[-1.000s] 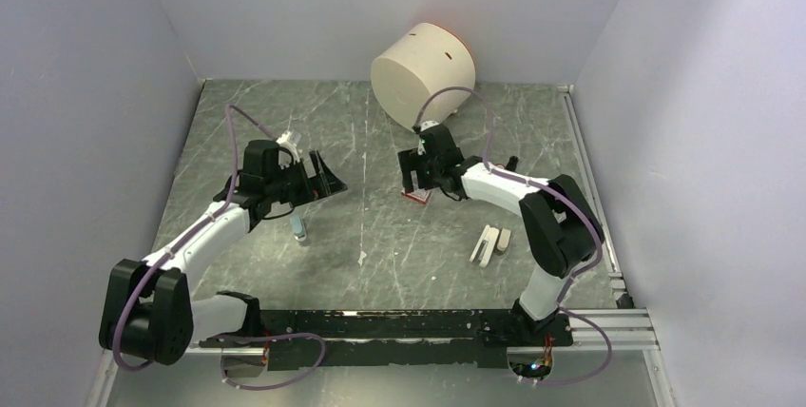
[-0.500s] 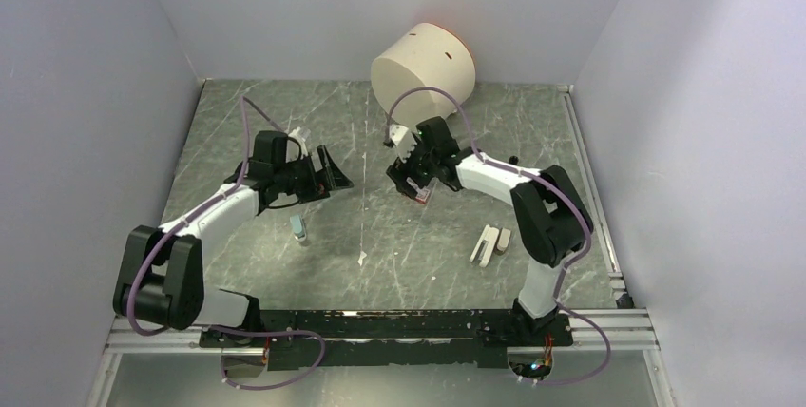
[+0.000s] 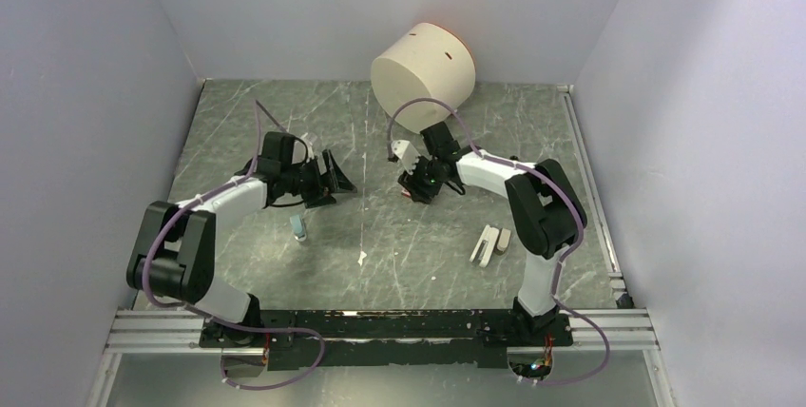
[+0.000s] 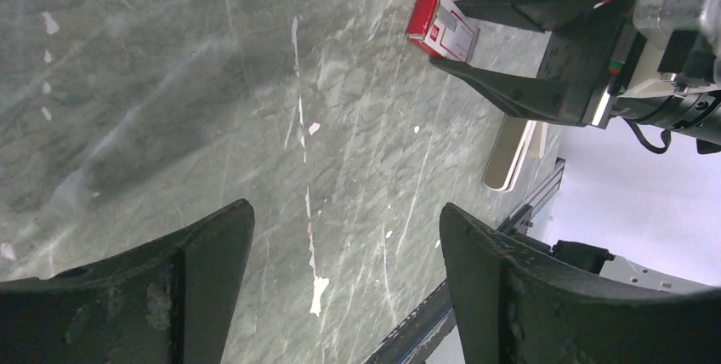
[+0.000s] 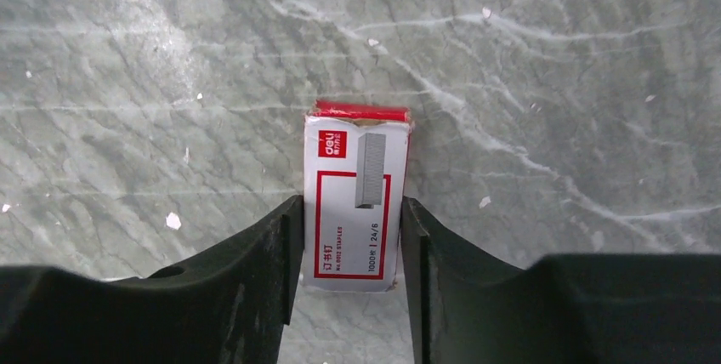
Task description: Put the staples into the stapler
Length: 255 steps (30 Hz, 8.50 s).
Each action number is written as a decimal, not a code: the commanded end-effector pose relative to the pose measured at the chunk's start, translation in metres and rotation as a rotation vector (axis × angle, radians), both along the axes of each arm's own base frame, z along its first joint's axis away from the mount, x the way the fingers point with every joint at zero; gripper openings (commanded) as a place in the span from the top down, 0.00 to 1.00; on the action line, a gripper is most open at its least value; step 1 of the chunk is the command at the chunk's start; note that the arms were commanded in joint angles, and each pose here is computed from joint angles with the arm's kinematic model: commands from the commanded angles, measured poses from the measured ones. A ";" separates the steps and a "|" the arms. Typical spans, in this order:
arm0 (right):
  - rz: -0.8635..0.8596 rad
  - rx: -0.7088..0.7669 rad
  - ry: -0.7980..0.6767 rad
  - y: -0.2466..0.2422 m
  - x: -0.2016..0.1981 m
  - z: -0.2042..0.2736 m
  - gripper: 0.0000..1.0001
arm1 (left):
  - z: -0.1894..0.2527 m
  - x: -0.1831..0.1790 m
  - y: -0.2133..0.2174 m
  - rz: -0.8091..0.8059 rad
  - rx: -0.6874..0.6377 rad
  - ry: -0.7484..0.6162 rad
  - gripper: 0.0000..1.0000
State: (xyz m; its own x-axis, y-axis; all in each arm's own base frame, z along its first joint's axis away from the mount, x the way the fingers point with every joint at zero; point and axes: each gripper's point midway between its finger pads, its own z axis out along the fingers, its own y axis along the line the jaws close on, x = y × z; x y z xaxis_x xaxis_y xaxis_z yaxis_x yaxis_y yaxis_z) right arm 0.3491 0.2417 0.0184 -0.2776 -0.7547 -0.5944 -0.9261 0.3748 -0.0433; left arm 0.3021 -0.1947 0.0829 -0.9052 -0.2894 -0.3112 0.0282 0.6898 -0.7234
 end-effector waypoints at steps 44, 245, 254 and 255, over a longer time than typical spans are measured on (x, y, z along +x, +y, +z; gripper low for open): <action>0.232 0.027 0.031 0.030 -0.030 -0.031 0.52 | -0.051 0.053 -0.116 -0.182 -0.194 -0.012 0.63; 0.208 -0.053 0.041 0.000 -0.030 -0.025 0.62 | -0.041 0.056 -0.027 -0.244 -0.150 0.123 0.95; 0.198 -0.058 0.045 -0.001 -0.029 -0.026 0.56 | -0.032 0.055 -0.023 -0.242 -0.171 0.110 0.70; 0.198 -0.059 0.048 -0.001 -0.029 -0.027 0.55 | -0.032 0.055 -0.028 -0.249 -0.176 0.108 0.66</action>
State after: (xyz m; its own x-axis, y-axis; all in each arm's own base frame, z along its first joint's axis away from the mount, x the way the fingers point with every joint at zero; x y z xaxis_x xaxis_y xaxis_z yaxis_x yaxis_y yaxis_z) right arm 0.3268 0.2530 0.0140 -0.1175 -0.7906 -0.6010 -0.9845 0.1719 -0.0336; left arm 0.3593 -0.2055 0.0348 -0.9814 -0.1342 -0.1374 0.0388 0.5621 -0.8262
